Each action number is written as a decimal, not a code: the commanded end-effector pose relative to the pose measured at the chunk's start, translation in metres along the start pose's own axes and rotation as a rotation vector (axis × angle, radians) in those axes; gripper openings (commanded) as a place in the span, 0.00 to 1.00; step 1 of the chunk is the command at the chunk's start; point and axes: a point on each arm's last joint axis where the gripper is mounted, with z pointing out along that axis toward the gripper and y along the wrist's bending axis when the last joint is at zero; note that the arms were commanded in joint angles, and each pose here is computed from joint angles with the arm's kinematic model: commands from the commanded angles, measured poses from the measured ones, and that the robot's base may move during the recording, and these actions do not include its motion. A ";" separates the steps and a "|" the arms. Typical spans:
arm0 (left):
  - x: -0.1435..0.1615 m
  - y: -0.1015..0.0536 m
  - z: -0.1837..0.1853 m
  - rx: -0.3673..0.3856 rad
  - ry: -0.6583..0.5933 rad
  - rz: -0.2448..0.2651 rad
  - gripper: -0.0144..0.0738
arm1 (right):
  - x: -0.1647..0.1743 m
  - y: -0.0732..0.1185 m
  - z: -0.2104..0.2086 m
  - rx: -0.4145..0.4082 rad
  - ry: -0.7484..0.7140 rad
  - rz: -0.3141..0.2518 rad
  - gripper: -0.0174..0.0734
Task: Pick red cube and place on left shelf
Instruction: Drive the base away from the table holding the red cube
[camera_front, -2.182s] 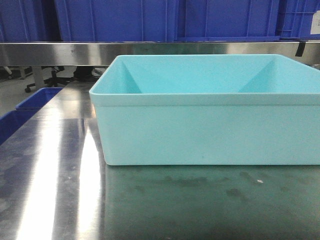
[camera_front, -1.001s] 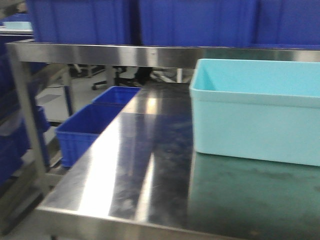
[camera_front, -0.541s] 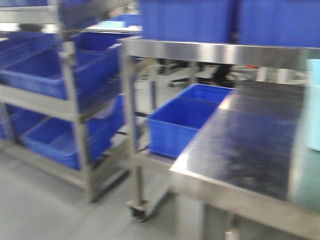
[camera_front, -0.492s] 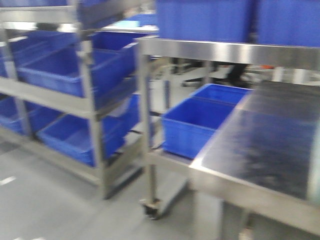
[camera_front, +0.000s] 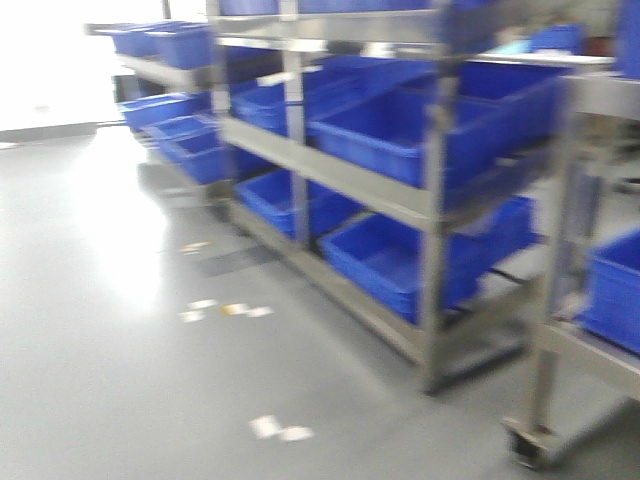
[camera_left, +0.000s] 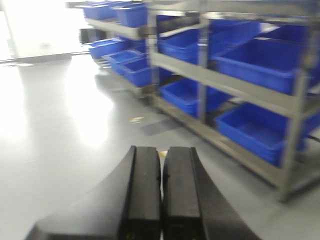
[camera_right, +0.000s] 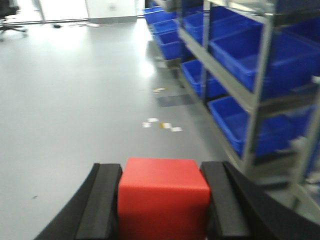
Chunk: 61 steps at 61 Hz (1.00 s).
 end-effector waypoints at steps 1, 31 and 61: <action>-0.001 0.000 0.000 0.008 -0.079 -0.008 0.28 | -0.015 0.001 -0.002 -0.010 -0.103 -0.019 0.28; -0.001 0.000 0.000 0.008 -0.079 -0.008 0.28 | -0.015 0.001 -0.002 -0.010 -0.102 -0.019 0.28; -0.001 0.000 0.000 0.008 -0.079 -0.008 0.28 | -0.015 0.001 -0.002 -0.010 -0.102 -0.019 0.28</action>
